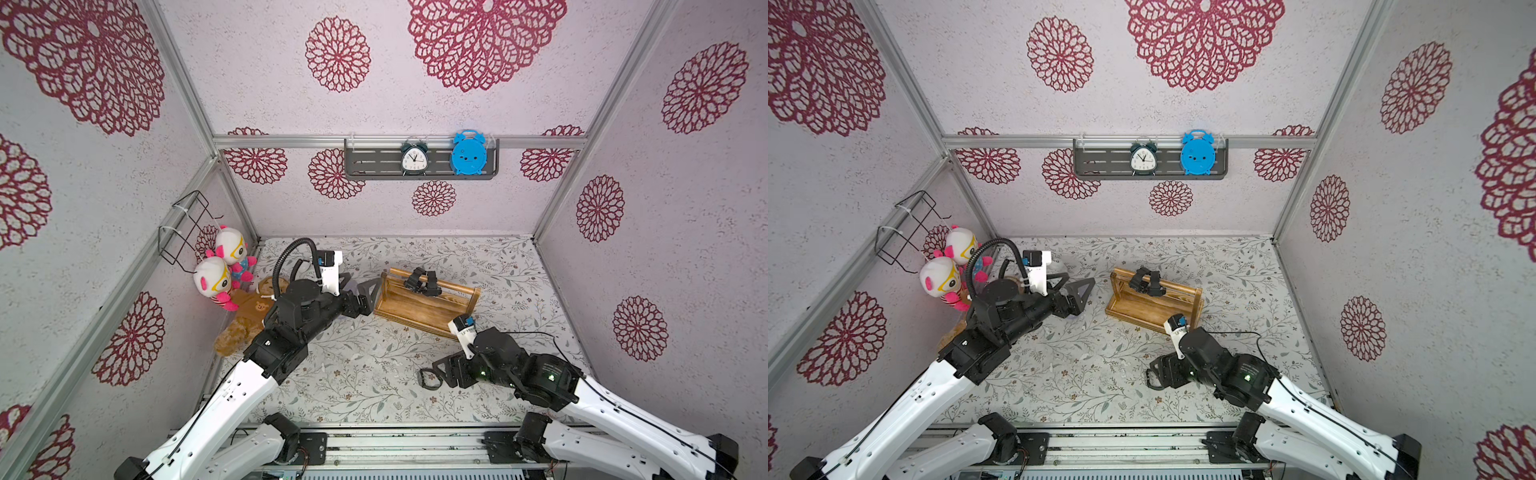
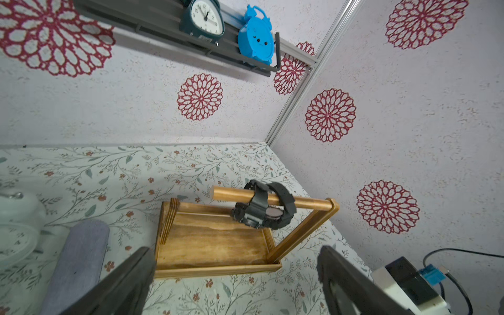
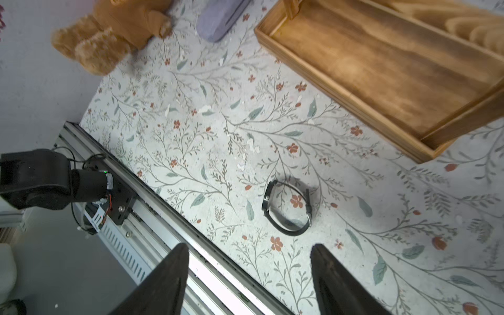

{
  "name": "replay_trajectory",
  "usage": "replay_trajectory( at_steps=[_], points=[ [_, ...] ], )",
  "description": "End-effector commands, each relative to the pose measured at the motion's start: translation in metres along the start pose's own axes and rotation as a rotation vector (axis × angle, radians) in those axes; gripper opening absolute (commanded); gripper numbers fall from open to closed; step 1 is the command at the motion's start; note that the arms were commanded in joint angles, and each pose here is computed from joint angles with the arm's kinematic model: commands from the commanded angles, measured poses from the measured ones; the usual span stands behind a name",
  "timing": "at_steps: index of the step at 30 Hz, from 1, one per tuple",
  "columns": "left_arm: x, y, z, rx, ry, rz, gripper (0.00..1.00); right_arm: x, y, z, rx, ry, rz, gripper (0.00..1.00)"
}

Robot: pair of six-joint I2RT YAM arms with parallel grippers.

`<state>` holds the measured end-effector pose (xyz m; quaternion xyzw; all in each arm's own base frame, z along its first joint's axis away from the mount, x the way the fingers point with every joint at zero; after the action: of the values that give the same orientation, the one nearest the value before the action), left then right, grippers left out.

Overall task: Place watch on stand
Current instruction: Pick up the watch at the center of the board.

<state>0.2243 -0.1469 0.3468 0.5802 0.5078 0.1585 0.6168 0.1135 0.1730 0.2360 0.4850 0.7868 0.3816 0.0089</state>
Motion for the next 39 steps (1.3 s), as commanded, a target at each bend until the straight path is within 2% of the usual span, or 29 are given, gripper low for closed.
replay_trajectory(
  at_steps=[1,7,11,21,30,39],
  points=[
    [0.010,-0.015,-0.014,-0.005,0.049,-0.044,0.97,0.007,-0.001,0.004,-0.004,0.042,0.023,0.73],
    [0.027,-0.039,-0.035,0.007,0.106,-0.112,0.97,0.000,-0.016,0.023,0.005,0.047,0.159,0.69],
    [0.036,-0.058,-0.044,0.036,0.130,-0.168,0.97,0.001,-0.023,0.035,0.040,0.060,0.200,0.66],
    [0.048,-0.082,-0.052,0.059,0.150,-0.255,0.97,0.010,-0.027,0.063,0.152,0.019,0.171,0.61],
    [0.050,-0.088,-0.051,0.086,0.157,-0.262,0.97,0.013,-0.016,0.085,0.195,-0.093,0.121,0.51],
    [0.051,-0.094,-0.052,0.108,0.152,-0.288,0.97,0.012,-0.013,0.103,0.290,-0.199,0.053,0.41]
  ],
)
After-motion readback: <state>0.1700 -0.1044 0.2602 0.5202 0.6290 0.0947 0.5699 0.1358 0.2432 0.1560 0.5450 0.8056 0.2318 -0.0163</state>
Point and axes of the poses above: each gripper's point midway between its finger pads, its own z axis out along the fingers, its own x axis along the line the jaws close on, y = z × x, the point moved 8 cm from there along -z, back along the fingers, and after that the axes turned 3 degrees about -z, right-handed, at the moved point
